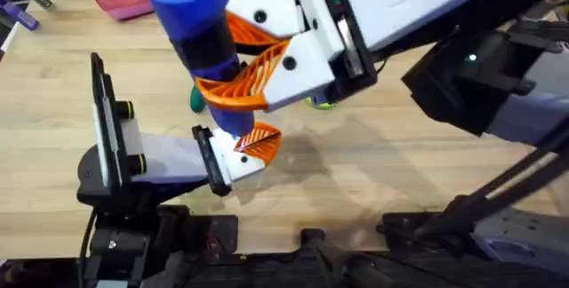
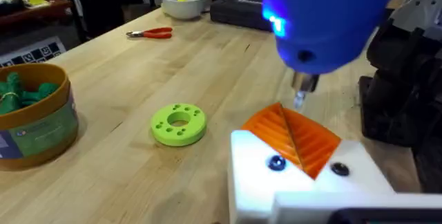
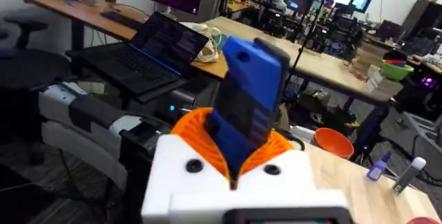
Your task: Pick up the gripper from the table and insert it into the empty holder that is missing its gripper. Then pick up a screw, insert it into the mounting hole, and use the screwdriver to tighten it. Finally, clean up the table by picking up the vegetable and placing it into the bucket.
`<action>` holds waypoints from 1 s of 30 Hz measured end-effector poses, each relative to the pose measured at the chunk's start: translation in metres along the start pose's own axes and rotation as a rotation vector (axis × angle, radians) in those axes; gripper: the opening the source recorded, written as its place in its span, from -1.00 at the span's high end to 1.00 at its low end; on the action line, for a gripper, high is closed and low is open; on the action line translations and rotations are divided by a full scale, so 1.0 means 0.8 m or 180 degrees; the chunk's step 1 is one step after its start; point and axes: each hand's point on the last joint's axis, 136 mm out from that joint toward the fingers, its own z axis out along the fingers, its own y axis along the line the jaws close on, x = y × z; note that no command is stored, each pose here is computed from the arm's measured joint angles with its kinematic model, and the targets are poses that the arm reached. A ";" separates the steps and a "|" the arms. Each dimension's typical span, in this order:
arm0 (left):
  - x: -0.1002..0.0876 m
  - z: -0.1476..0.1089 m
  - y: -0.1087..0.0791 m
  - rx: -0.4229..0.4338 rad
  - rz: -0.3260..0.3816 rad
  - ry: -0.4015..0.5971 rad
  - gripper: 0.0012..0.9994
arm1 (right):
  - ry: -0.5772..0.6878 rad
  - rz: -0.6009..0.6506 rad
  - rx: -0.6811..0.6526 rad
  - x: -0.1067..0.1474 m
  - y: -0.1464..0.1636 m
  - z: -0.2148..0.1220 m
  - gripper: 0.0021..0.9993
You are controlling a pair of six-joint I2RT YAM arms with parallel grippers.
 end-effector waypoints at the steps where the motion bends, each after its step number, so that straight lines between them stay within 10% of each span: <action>1: 0.000 0.000 0.000 0.0000 -0.0001 0.0000 0.96 | 0.0002 0.0006 0.0001 0.001 0.000 0.000 0.99; 30: 0.000 0.000 0.000 0.0000 0.0000 0.0000 0.96 | -0.0036 0.0023 -0.0046 0.003 0.003 0.010 0.99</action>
